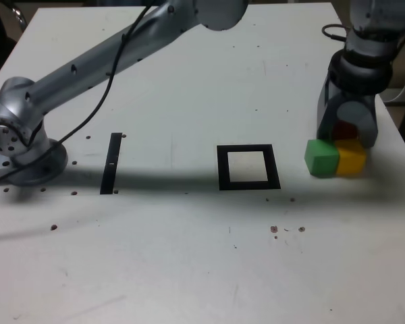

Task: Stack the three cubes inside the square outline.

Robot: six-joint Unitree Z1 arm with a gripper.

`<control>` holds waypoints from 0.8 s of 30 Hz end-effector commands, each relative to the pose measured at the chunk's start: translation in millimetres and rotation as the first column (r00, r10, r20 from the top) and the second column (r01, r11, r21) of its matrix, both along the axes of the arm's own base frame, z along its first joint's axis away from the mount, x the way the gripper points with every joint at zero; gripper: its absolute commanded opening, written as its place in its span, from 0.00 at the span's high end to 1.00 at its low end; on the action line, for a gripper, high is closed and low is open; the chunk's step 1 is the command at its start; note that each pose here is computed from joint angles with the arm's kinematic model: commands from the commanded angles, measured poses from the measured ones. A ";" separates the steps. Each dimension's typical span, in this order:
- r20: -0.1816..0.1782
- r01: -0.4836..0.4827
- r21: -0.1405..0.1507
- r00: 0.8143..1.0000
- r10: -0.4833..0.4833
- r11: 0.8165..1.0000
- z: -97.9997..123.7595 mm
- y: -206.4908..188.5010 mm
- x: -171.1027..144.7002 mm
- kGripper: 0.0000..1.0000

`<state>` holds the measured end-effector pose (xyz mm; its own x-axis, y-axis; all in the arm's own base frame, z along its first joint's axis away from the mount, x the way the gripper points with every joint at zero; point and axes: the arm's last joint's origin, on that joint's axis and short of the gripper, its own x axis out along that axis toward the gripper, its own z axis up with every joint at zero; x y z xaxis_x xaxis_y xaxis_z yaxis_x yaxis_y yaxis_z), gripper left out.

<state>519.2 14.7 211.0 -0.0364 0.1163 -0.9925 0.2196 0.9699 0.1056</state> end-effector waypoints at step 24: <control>0.093 0.009 0.063 0.996 -0.015 0.998 85.6 -1.4 -37.9 0.70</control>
<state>493.5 14.7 276.3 0.0433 0.1766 -0.9833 0.2173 0.9590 0.1818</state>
